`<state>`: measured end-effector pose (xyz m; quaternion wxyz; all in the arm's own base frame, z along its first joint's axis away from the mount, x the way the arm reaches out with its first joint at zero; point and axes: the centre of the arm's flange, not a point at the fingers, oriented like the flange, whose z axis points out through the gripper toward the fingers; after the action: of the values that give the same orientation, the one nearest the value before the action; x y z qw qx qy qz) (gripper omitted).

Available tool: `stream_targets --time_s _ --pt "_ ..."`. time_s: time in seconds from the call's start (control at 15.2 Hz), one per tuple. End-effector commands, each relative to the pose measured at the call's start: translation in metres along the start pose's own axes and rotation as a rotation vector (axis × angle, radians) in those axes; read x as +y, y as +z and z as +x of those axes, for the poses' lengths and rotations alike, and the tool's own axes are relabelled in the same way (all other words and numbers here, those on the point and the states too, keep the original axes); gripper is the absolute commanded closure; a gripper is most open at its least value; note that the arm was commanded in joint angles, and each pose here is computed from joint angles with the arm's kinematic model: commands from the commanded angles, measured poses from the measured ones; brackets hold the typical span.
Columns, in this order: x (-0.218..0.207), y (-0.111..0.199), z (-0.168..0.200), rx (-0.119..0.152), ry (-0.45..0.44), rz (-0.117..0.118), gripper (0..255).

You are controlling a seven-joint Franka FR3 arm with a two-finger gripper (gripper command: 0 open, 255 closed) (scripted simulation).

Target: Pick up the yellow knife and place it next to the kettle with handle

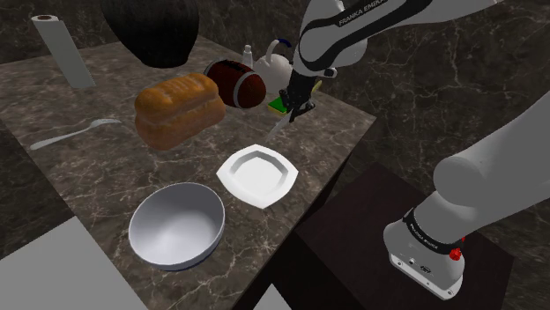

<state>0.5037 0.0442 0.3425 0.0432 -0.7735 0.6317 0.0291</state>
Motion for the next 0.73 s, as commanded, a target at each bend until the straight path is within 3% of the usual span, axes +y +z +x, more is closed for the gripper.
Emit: stream_targets --time_s 0.0,0.2,0.26,0.59,0.66 --pt "0.0 0.0 0.0 0.0 0.0 0.0 255" --pt "0.0 0.0 0.0 0.0 0.0 0.0 255" --pt "0.0 0.0 0.0 0.0 0.0 0.0 0" --pt "0.0 0.0 0.0 0.0 0.0 0.0 0" --pt "0.0 -0.013 0.0 0.0 0.0 0.0 0"
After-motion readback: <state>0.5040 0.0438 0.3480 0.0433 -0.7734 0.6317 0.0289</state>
